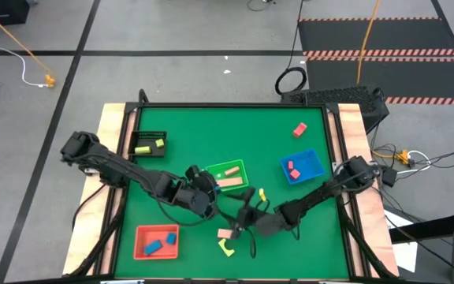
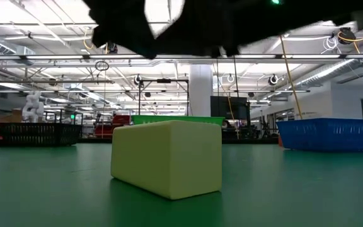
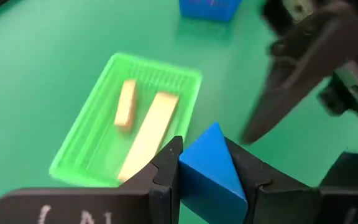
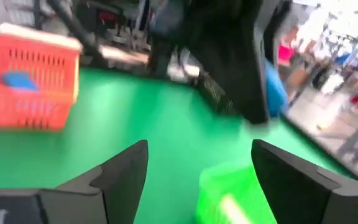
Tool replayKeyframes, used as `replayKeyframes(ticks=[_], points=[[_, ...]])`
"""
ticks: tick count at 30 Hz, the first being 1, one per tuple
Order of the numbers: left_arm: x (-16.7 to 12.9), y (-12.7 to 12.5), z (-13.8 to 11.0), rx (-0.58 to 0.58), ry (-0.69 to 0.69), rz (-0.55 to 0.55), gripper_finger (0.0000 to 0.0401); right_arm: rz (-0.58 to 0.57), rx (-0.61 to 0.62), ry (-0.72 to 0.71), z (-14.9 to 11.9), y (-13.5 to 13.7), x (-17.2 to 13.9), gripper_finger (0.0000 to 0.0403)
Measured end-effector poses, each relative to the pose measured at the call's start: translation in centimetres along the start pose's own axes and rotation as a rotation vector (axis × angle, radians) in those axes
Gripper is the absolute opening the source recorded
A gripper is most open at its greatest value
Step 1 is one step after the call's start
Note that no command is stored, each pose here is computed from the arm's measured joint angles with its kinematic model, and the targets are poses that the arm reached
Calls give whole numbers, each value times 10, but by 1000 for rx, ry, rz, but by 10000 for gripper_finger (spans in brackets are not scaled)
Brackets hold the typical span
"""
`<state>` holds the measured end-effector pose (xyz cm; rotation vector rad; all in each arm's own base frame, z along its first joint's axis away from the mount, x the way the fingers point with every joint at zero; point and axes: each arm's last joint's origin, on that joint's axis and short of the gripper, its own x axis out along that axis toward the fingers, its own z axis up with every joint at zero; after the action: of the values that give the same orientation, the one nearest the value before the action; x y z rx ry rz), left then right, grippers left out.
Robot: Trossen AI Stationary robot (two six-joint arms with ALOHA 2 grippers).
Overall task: Sort & place blocks by color
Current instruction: Put the blue block into the red bin
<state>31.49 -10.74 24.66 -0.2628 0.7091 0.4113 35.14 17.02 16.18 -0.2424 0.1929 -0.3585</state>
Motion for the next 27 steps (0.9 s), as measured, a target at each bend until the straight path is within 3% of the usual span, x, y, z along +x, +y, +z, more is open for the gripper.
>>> replayKeyframes(ticks=[3, 9, 17, 21, 27], points=[[-5, 1, -14, 19, 112, 22, 81, 0, 61, 54, -9, 10, -11, 278], [-26, -13, -45, 50, 298, -33, 81, 41, 262, 93, -14, 27, -34, 278], [-67, -42, -90, 13, 529, -176, 81, 327, 570, 197, -14, 47, -55, 277], [-89, -53, -113, -28, 664, -228, 81, 323, 544, 230, -18, 48, -58, 277], [-114, -52, -140, -100, 742, -112, 84, 279, 477, 286, -26, 42, -52, 277]])
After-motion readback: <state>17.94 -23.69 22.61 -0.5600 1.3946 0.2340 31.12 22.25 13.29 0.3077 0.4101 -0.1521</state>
